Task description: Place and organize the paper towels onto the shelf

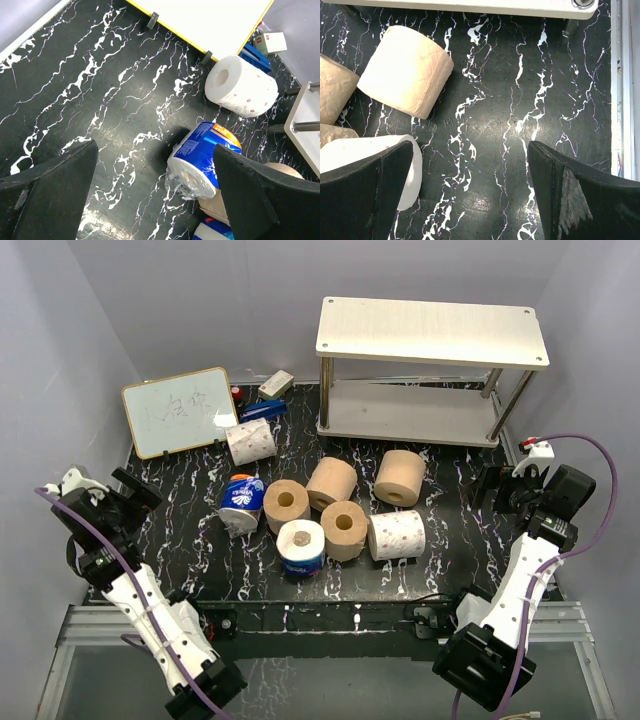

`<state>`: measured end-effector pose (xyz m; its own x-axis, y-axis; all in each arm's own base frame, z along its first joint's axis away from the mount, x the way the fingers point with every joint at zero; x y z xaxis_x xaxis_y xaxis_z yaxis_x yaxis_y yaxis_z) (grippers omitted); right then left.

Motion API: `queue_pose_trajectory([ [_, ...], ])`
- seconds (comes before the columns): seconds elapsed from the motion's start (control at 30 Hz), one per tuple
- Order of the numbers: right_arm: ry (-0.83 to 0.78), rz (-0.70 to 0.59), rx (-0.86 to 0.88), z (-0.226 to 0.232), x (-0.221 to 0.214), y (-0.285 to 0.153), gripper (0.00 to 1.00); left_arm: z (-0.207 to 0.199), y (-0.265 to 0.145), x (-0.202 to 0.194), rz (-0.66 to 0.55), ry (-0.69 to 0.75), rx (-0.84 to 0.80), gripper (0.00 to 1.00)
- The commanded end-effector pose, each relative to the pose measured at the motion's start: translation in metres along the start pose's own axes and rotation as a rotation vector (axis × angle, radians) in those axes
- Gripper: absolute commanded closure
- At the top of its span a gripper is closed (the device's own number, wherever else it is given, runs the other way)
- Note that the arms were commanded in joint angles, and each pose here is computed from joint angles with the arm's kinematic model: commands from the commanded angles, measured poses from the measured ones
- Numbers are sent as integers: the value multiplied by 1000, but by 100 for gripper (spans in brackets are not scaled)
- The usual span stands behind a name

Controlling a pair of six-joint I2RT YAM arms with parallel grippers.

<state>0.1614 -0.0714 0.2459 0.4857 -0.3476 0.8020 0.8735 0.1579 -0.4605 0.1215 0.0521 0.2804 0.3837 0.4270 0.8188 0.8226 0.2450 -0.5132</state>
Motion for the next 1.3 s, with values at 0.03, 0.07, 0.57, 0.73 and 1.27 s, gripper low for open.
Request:
queue_pose_trajectory([
  [0.03, -39, -31, 21, 2, 6, 0, 2, -7, -16, 1, -94, 27, -19, 2],
  [0.07, -39, -30, 21, 2, 6, 0, 2, -10, -15, 0, -92, 45, -77, 2],
  [0.57, -97, 8, 72, 3, 9, 0, 2, -6, 11, -5, 25, 5, -178, 2],
  [0.73, -179, 181, -87, -15, 43, 11, 2, -5, 12, -6, 33, -6, -158, 2],
  [1.27, -308, 264, 110, 145, 69, 23, 2, -9, 5, -6, -4, 14, -178, 2],
])
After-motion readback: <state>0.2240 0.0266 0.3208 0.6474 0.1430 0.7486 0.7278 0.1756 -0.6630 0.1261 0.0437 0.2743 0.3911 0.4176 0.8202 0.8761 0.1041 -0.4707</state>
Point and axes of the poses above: each gripper's point midway between its finger pads, its own y axis out along the fingers, its own z axis along the line the jaws close on, x = y × z, the point moved 10 cm from there along -y, back along the fingers, and after that the axes turned 15 degrees about y, right-handed, at the moved point
